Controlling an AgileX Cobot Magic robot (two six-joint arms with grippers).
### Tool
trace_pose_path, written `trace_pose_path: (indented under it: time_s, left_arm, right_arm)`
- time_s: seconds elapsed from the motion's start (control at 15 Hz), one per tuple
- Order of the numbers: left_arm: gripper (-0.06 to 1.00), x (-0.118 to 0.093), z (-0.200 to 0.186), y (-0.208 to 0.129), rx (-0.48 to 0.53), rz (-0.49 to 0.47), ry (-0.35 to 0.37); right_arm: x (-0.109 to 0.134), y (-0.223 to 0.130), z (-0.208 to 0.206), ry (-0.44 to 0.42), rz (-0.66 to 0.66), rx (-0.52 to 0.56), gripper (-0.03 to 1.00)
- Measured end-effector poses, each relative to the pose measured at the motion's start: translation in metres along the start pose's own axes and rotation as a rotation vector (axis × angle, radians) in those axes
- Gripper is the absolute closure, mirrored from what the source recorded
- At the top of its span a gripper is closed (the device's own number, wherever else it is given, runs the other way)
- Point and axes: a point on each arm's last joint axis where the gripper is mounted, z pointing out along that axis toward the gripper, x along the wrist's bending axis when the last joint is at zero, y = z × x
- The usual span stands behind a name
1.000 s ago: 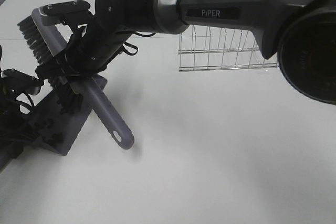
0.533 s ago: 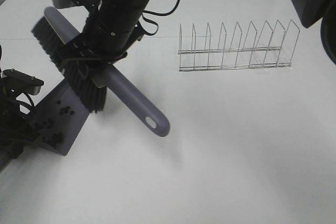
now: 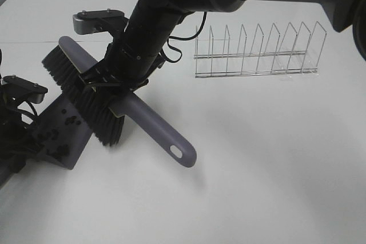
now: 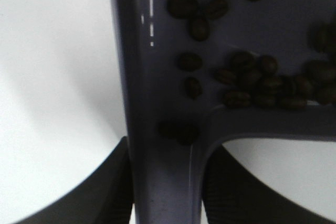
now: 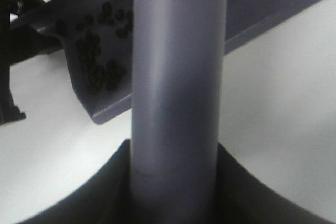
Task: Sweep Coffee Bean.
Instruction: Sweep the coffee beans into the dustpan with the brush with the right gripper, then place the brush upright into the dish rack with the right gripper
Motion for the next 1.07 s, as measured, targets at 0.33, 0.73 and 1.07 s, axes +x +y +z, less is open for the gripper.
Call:
trace_pose_path:
  time_s: [0.33,0.73,1.07]
  left_arm:
    - [0.61,-0.003,0.000,0.000,-0.004,-0.036,-0.032]
    - [0.61,-0.006,0.000,0.003,-0.029,-0.083,-0.071]
    - [0.61,-0.006,0.000,0.003,-0.030,-0.084,-0.071]
  right_arm:
    - [-0.007,0.021,0.006,-0.024,0.130,-0.309,0.60]
    - [-0.017,0.029,-0.061,-0.019,0.148,-0.343,0.60]
    - [-0.031,0.000,-0.096,-0.149,0.206,-0.043,0.60]
